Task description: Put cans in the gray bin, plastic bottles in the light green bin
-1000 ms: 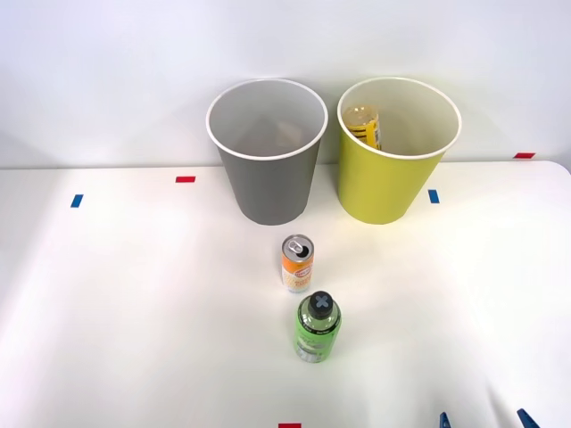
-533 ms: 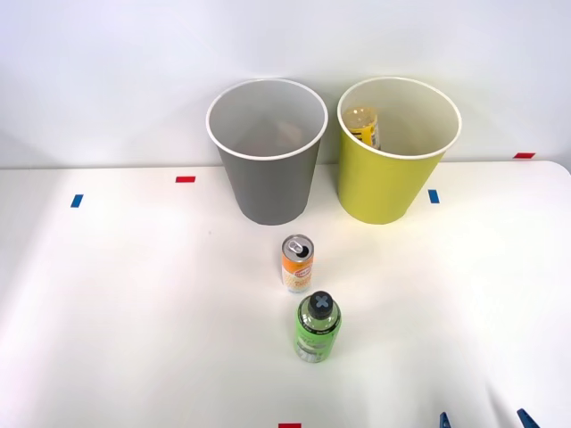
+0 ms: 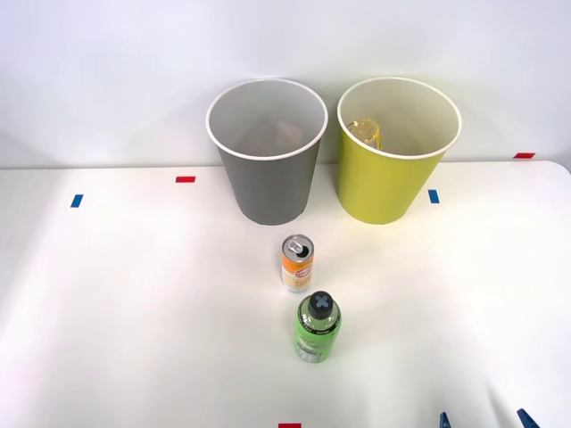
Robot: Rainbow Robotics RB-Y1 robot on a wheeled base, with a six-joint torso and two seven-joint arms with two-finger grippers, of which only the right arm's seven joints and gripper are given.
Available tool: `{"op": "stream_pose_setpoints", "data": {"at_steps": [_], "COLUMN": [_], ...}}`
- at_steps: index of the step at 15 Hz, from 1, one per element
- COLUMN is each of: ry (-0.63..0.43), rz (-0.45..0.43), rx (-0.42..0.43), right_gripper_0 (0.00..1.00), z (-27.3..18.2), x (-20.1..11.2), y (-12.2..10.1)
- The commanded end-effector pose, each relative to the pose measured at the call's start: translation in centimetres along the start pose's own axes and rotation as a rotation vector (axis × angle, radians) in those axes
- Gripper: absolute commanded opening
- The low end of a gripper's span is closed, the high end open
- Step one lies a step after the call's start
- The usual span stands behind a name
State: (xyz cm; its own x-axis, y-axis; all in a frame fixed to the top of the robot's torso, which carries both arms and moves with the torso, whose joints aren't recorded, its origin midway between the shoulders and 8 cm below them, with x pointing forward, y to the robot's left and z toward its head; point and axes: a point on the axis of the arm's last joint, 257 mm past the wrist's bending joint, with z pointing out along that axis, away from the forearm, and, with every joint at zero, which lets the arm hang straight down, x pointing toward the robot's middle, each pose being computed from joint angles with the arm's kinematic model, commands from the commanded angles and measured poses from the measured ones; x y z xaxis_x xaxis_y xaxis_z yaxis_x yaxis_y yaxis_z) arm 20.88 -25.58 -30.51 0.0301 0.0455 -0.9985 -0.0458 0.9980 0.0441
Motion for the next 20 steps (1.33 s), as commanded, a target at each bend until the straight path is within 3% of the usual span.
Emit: {"op": "stream_pose_setpoints", "data": {"at_steps": [1,20], "ry": [0.0,0.0], "rz": [0.0,0.0], "rx": [0.0,0.0], "right_gripper_0": [1.0,1.0], "z": [0.0,0.0], "x": [0.0,0.0], "y": [0.0,0.0]}}
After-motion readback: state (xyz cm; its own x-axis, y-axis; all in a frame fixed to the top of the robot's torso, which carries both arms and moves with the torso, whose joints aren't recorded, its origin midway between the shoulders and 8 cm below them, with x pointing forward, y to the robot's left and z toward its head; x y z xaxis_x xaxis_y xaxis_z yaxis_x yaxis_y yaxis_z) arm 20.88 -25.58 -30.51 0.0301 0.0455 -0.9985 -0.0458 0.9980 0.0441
